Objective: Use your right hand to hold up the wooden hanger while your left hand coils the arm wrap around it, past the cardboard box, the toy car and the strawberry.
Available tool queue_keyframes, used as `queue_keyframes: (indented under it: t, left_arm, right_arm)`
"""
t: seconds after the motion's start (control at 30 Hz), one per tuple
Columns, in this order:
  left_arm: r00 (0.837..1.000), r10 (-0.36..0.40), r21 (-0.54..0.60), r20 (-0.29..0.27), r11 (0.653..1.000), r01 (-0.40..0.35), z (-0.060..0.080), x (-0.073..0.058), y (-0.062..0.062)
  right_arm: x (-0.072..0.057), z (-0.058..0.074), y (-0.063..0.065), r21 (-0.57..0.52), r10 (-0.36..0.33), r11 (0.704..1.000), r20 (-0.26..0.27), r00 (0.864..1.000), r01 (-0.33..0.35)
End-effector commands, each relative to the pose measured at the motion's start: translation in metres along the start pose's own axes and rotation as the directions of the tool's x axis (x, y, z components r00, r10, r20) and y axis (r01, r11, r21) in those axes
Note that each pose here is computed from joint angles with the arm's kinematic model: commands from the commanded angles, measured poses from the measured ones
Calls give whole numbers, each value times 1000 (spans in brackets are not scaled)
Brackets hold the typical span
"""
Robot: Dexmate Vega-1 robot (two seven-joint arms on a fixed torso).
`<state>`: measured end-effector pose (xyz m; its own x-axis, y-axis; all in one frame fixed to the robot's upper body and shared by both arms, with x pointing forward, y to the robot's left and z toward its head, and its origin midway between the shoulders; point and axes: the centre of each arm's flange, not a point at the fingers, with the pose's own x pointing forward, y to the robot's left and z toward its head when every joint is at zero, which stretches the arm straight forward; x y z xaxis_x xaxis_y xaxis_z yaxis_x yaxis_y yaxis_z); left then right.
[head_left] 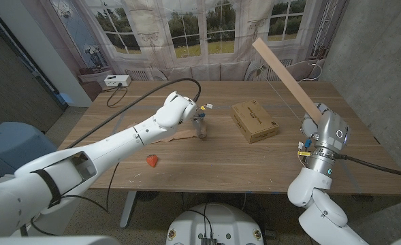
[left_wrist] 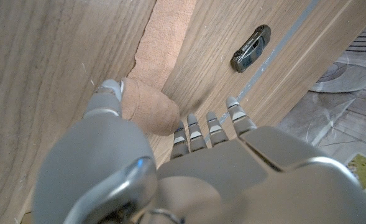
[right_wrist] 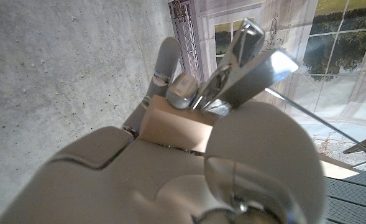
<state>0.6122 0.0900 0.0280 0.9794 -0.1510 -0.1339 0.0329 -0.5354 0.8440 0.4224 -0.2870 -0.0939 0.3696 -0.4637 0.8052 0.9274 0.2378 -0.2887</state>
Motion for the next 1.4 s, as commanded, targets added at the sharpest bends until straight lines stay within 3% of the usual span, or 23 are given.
queue_keyframes:
  t: [0.03,0.3,0.63,0.83,1.07,1.27,1.4]
  left_arm:
    - [1000,7,1,21,1000,-7,4,5,-5]
    - [997,77,5,6,997,-77,5,2,-7]
    - [995,99,-35,18,995,-98,6,8,-14]
    - [977,214,-99,1,972,-213,-1,-1,-14]
    - [932,361,-160,-31,919,-361,-8,-18,-13]
    - [854,516,-233,-64,825,-515,-15,-38,-12]
    - [809,583,-261,-76,771,-581,-17,-50,-10]
  right_arm:
    - [0,2,0,-10,-2,1000,8,1000,2]
    - [1,2,-1,-11,-4,1000,12,1000,4]
    - [1,1,-4,-18,-1,1000,17,1000,2]
    - [0,1,-4,-29,8,1000,19,1000,-7]
    - [0,1,-3,-58,29,998,26,999,-27]
    - [0,-1,-1,-68,34,997,27,999,-32]
    - [1,-2,0,-77,35,997,26,999,-33]
